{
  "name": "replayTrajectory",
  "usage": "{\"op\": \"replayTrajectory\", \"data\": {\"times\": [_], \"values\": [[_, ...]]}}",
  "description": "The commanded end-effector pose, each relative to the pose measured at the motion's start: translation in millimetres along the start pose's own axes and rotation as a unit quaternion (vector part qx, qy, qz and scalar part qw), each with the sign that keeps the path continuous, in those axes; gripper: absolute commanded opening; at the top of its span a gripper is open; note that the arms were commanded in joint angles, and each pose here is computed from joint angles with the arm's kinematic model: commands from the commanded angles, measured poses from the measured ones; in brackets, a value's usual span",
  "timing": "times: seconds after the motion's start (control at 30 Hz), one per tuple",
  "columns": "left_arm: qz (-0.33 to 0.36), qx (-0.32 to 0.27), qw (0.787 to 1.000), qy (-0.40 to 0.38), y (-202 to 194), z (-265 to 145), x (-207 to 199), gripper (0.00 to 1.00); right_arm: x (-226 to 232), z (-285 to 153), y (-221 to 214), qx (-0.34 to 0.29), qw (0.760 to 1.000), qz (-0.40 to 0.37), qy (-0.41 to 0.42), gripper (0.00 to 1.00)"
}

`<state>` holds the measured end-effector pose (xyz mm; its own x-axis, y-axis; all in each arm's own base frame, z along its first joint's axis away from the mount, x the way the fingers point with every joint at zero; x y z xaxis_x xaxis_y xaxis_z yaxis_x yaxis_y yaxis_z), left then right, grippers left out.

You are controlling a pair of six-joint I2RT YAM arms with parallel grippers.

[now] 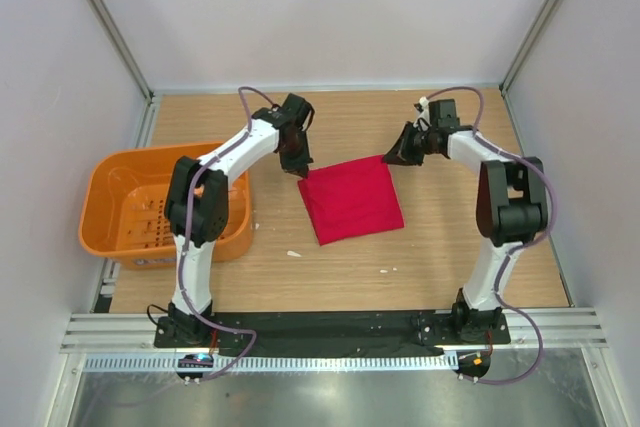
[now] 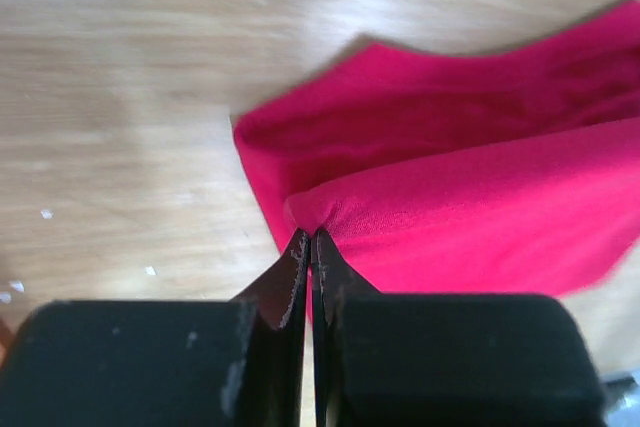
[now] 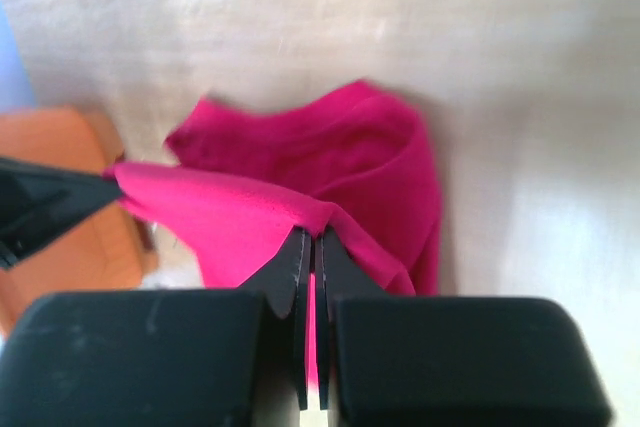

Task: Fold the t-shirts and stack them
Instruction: Fold the tshirt

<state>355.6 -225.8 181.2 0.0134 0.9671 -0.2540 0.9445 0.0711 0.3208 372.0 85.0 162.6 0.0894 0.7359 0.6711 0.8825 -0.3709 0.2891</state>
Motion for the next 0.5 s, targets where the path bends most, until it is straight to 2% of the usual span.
{"op": "replayTrajectory", "data": {"times": [0.0,0.1,0.17,0.33,0.4,0.43,0.47], "values": [[-0.026,0.014,0.996,0.081,6,26,18,0.0,-11,41,27,-0.038,0.999,-0.024,0.024,0.02],[-0.014,0.015,0.995,0.095,11,36,16,0.0,-22,62,34,-0.021,0.999,-0.021,0.013,0.02],[-0.014,-0.003,0.993,0.117,14,41,22,0.0,-24,66,37,-0.03,0.999,-0.018,0.014,0.04],[-0.001,0.007,0.989,0.149,11,45,31,0.0,-24,65,44,-0.019,0.999,-0.031,-0.004,0.08],[0.002,0.001,0.989,0.15,12,43,32,0.0,-22,61,53,-0.024,0.999,-0.041,-0.015,0.18],[0.005,-0.007,0.988,0.151,13,36,30,0.03,-24,58,51,-0.009,0.999,-0.034,-0.031,0.24],[0.008,-0.025,0.987,0.16,16,28,30,0.15,-20,54,58,-0.02,0.998,-0.042,-0.042,0.37]]}}
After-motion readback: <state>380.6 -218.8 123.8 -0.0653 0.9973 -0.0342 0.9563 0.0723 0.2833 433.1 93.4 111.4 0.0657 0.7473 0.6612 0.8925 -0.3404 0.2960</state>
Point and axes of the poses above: each gripper's point midway between its finger pads, its own z axis out along the fingers, its own x axis along the line the jaws close on, y = z × x, the point moved 10 cm from there along -z, back along the fingers, and after that the axes turned 4 degrees about z, right-handed, at the moved point
